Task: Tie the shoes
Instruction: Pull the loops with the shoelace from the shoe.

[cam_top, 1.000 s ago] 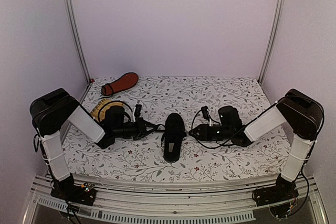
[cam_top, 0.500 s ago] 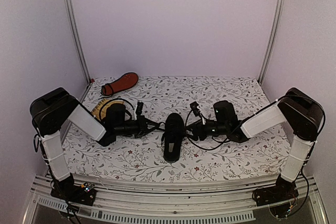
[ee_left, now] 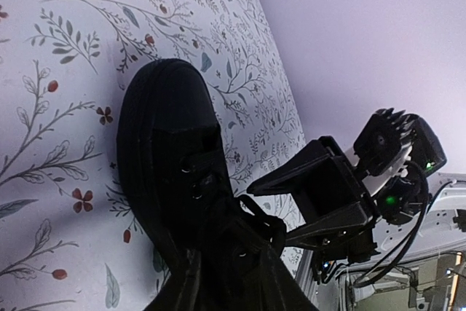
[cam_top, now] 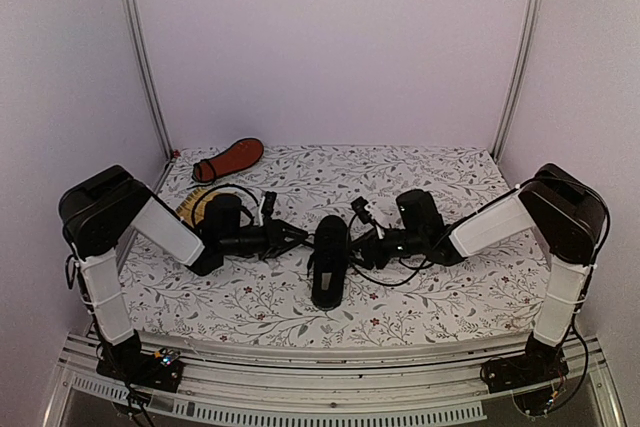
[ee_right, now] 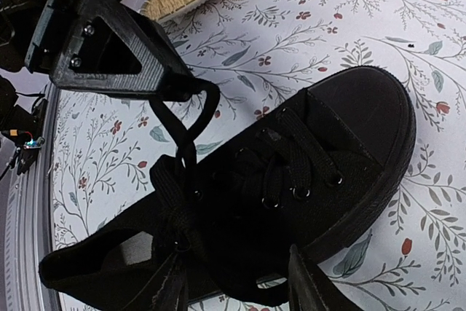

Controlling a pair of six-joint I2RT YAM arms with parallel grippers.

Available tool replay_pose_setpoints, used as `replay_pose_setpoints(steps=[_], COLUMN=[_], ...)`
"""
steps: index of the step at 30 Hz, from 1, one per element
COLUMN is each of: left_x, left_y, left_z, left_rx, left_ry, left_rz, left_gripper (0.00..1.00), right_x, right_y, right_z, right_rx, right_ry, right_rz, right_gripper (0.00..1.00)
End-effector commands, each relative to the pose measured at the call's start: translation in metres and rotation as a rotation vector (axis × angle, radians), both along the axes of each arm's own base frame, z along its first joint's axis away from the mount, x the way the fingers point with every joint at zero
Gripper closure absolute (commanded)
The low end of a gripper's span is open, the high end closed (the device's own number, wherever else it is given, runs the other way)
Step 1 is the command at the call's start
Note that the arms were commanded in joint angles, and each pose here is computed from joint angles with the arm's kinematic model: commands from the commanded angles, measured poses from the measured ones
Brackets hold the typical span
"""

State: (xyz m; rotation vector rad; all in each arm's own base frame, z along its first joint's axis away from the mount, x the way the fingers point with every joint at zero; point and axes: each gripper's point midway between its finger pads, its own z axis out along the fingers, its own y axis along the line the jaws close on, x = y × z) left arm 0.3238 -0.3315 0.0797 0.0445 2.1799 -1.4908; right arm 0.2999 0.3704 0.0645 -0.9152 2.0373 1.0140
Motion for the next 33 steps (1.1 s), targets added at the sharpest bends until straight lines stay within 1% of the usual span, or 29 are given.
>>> replay_pose_setpoints(steps=[1, 3, 4, 7, 11, 13, 16, 18, 19, 20, 25, 33], left_x=[0.005, 0.006, 0.006, 0.008, 0.011, 0.013, 0.015, 0.016, 0.016, 0.016, 0.013, 0.011], left_y=[-0.007, -0.011, -0.013, -0.016, -0.02, -0.021, -0.021, -0.018, -0.017, -0.015, 0.0, 0.017], left_z=[0.003, 0.003, 0.005, -0.008, -0.012, -0.014, -0.012, -0.011, -0.011, -0.012, -0.017, -0.023], left_rx=[-0.017, -0.024, -0.029, -0.021, -0.019, -0.019, -0.032, -0.036, -0.037, -0.036, -0.03, -0.009], left_ry=[-0.022, -0.018, -0.021, 0.006, 0.018, 0.02, 0.014, 0.01, 0.009, 0.01, 0.021, 0.035], left_rz=[-0.04, -0.056, -0.062, -0.074, -0.079, -0.079, -0.066, -0.052, -0.044, -0.034, 0.039, 0.115], left_gripper=[0.7, 0.67, 0.66, 0.66, 0.66, 0.71, 0.88, 0.98, 1.0, 1.0, 1.0, 1.0], right_x=[-0.001, 0.001, 0.002, 0.005, 0.006, 0.006, 0.005, 0.002, 0.001, -0.001, -0.006, -0.01], right_y=[0.004, 0.005, 0.005, 0.007, 0.008, 0.008, 0.007, 0.007, 0.005, 0.004, -0.008, -0.026], right_z=[-0.008, -0.009, -0.01, -0.01, -0.009, -0.009, -0.009, -0.007, -0.008, -0.009, -0.012, -0.028], right_rx=[-0.018, -0.022, -0.025, -0.023, -0.022, -0.023, -0.023, -0.021, -0.025, -0.027, -0.059, -0.124], right_ry=[0.001, -0.001, -0.001, -0.005, -0.009, -0.009, -0.007, -0.005, -0.001, 0.0, 0.008, 0.032], right_rz=[0.022, 0.014, 0.011, 0.009, 0.01, 0.012, 0.016, 0.022, 0.02, 0.02, -0.005, -0.068], right_gripper=[0.55, 0.56, 0.57, 0.6, 0.69, 0.75, 0.86, 0.92, 0.94, 0.96, 0.98, 0.98])
